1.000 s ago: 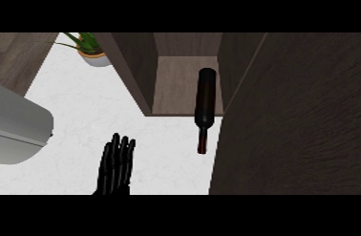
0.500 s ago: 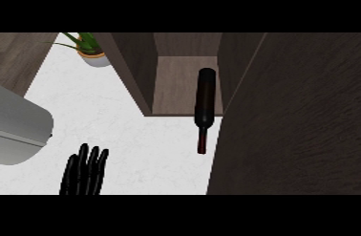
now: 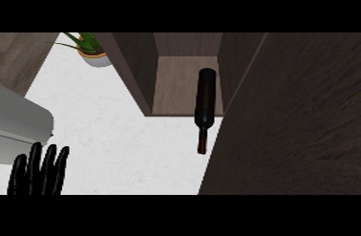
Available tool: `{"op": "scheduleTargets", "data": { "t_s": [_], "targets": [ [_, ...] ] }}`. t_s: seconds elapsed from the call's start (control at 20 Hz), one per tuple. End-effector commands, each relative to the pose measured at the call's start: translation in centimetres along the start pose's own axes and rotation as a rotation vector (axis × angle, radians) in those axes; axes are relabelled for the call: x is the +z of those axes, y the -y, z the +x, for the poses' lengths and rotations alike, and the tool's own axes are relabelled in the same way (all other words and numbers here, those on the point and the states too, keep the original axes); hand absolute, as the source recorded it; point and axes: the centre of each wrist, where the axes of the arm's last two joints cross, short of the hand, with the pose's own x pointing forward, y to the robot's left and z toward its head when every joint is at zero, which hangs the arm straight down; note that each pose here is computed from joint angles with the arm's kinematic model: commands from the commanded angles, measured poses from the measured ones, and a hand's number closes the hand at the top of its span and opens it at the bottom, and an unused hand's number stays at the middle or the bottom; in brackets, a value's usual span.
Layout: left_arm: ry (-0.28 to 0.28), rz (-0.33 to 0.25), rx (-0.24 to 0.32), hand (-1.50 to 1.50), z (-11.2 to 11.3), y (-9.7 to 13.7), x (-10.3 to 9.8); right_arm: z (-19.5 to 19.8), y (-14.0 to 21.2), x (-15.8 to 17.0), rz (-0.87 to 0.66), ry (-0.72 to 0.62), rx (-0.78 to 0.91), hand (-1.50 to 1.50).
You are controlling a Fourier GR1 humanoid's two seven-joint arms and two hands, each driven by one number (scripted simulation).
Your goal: Pick up the wine, place it into the cabinet and close the cabinet
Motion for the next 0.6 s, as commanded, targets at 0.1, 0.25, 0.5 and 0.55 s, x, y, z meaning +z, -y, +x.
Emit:
{"op": "scheduleTargets", "data": {
  "t_s": [0.1,0.25,0.5,0.55],
  "targets": [
    [0.016,0.024,-0.007,-1.50,2.1,-4.1,-1.4,2.2,-3.3,2.0,0.169,0.101,-0.007,1.50],
    [0.025,0.038,-0.023,-1.50,2.1,-5.0,-0.9,2.4,-4.7,1.7,0.197,0.098,-0.007,1.50],
    [-0.001,0.033,-0.044,-1.50,3.6,-7.0,-2.0,2.9,-7.4,0.8,0.206,0.111,-0.058,1.50],
    [0.001,0.018,-0.049,-1.50,3.8,-6.1,-1.8,2.5,-8.2,0.5,0.198,0.114,-0.044,1.50]
  ]
}}
